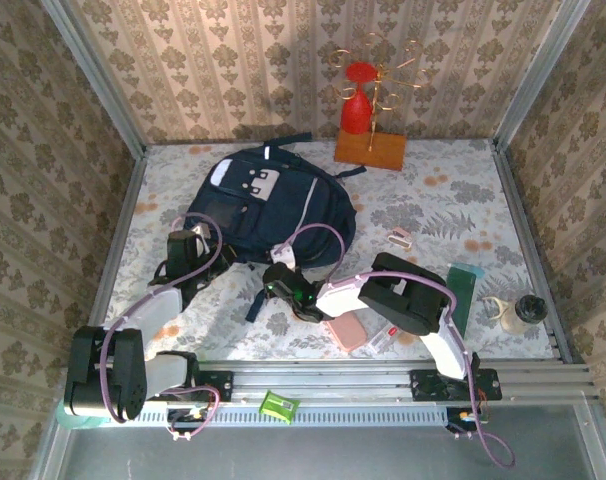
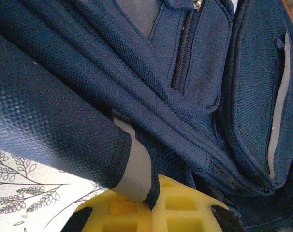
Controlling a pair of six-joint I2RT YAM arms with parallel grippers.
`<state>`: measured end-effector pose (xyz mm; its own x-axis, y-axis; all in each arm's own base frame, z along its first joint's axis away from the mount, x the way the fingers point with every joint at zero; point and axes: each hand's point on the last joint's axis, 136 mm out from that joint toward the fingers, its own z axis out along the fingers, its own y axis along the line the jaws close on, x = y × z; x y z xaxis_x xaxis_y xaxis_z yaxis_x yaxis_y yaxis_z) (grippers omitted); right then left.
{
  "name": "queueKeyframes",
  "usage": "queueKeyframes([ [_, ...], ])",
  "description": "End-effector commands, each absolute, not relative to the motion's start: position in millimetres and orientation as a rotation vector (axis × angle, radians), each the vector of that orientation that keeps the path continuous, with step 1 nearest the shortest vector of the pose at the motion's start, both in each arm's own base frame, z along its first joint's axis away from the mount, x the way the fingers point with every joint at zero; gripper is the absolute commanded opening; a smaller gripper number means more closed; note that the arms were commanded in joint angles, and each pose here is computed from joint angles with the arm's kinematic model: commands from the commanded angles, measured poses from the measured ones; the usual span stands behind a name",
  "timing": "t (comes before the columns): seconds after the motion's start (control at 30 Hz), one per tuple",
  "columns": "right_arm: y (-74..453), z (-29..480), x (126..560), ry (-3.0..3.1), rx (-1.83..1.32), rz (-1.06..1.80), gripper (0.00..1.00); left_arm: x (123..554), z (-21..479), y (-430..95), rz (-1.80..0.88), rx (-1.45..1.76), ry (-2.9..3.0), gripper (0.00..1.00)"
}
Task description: Pack the student bag
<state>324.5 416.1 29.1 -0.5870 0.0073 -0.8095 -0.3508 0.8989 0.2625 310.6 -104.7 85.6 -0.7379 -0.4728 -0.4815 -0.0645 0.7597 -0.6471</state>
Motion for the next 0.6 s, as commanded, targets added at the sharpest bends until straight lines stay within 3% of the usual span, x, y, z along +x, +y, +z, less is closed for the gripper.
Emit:
queueKeyframes([
  [0.0,446.3,49.6,315.7,2.074,-0.377,0.680,0.14,319.3,103.2,-102.7,-0.805,-0.356,2.236,0.00],
  [0.1,455.7,51.5,315.1,2.055,-0.424,0.680,0.31,318.9,102.8,-103.1,-0.810,-0.358,2.236,0.00],
  [0.2,463.8,52.5,317.9,2.042,-0.463,0.669,0.38,318.7,103.3,-103.8,-0.815,-0.356,2.234,0.00],
  [0.57,463.4,40.5,341.4,2.082,-0.402,0.514,0.43,318.5,104.9,-104.3,-0.819,-0.354,2.230,0.00],
])
